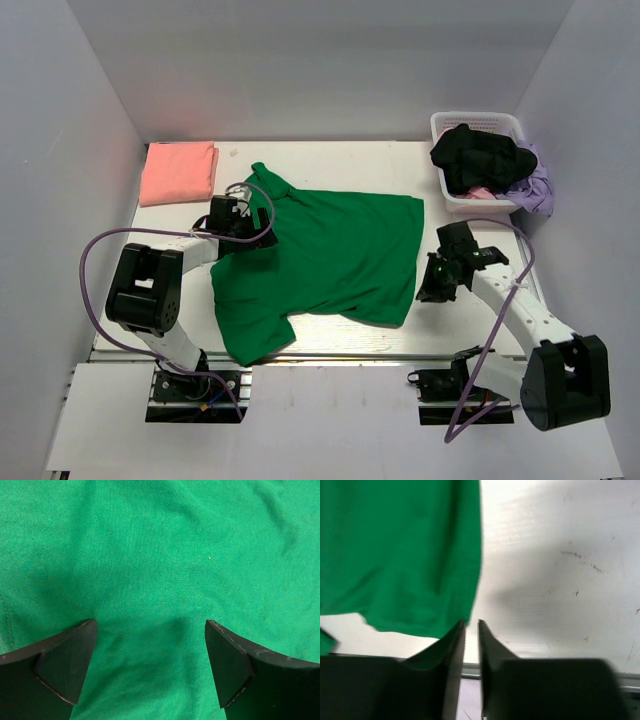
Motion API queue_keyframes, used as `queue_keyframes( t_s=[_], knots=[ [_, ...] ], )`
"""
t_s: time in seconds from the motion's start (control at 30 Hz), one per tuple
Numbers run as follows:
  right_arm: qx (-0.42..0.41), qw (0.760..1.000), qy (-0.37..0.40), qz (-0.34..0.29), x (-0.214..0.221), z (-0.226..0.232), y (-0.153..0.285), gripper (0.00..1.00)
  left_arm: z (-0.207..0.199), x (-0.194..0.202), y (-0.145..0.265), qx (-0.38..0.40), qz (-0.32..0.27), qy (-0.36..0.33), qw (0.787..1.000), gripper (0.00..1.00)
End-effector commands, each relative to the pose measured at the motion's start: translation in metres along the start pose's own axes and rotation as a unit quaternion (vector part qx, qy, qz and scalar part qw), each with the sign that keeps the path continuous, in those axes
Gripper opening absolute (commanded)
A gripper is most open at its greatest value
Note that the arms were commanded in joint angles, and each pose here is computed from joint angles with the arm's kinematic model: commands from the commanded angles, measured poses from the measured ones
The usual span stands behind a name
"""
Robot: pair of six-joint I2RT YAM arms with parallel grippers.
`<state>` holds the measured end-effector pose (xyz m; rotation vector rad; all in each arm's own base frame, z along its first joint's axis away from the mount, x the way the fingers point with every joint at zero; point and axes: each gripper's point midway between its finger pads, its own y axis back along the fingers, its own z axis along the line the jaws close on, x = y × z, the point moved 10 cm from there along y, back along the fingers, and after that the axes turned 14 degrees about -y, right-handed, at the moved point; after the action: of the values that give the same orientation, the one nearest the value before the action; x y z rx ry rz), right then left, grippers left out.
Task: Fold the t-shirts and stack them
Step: Flatten out the tshirt
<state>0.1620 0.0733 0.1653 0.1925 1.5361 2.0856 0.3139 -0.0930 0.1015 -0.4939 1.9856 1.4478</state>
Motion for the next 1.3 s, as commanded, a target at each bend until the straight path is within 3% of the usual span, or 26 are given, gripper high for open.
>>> queue_keyframes(
  t_s=[0.0,0.13,0.37,0.5,0.57,0.6,0.67,0.83,0.97,1.27],
  knots=[
    [0.015,0.999,-0.005,0.030,0.008,-0.007,-0.014,0.25,0.013,0.050,-0.002,-0.043,0.112,0.025,0.992,1.00],
    [0.001,1.000,-0.006,0.023,0.003,-0.003,-0.031,0.36,0.013,0.050,-0.002,-0.043,0.112,0.025,0.992,1.00],
    [-0.014,1.000,-0.007,0.024,-0.005,0.008,-0.054,0.42,0.013,0.050,-0.002,-0.043,0.112,0.025,0.992,1.00],
    [0.025,0.999,-0.013,0.018,-0.007,0.011,-0.066,0.42,0.013,0.050,-0.002,-0.043,0.112,0.025,0.992,1.00],
    [0.058,0.998,-0.026,0.005,-0.005,0.006,-0.071,0.31,0.014,0.050,-0.002,-0.048,0.111,0.025,0.992,1.00],
    [0.068,0.997,-0.032,0.002,-0.005,0.006,-0.072,0.18,0.014,0.050,-0.002,-0.048,0.111,0.025,0.992,1.00],
    [0.092,0.995,-0.039,-0.011,-0.004,0.002,-0.072,0.01,0.014,0.050,-0.002,-0.048,0.111,0.025,0.992,1.00],
    [0.096,0.994,-0.026,-0.045,-0.011,0.010,-0.050,0.00,0.014,0.050,-0.002,-0.053,0.111,0.029,0.992,1.00],
    [0.159,0.983,-0.017,-0.090,-0.025,0.016,-0.007,0.00,0.015,0.052,-0.003,-0.053,0.111,0.029,0.992,1.00],
    [0.242,0.969,-0.015,-0.054,-0.019,0.010,0.049,0.00,0.016,0.056,-0.006,-0.059,0.119,0.034,0.991,1.00]
  ],
)
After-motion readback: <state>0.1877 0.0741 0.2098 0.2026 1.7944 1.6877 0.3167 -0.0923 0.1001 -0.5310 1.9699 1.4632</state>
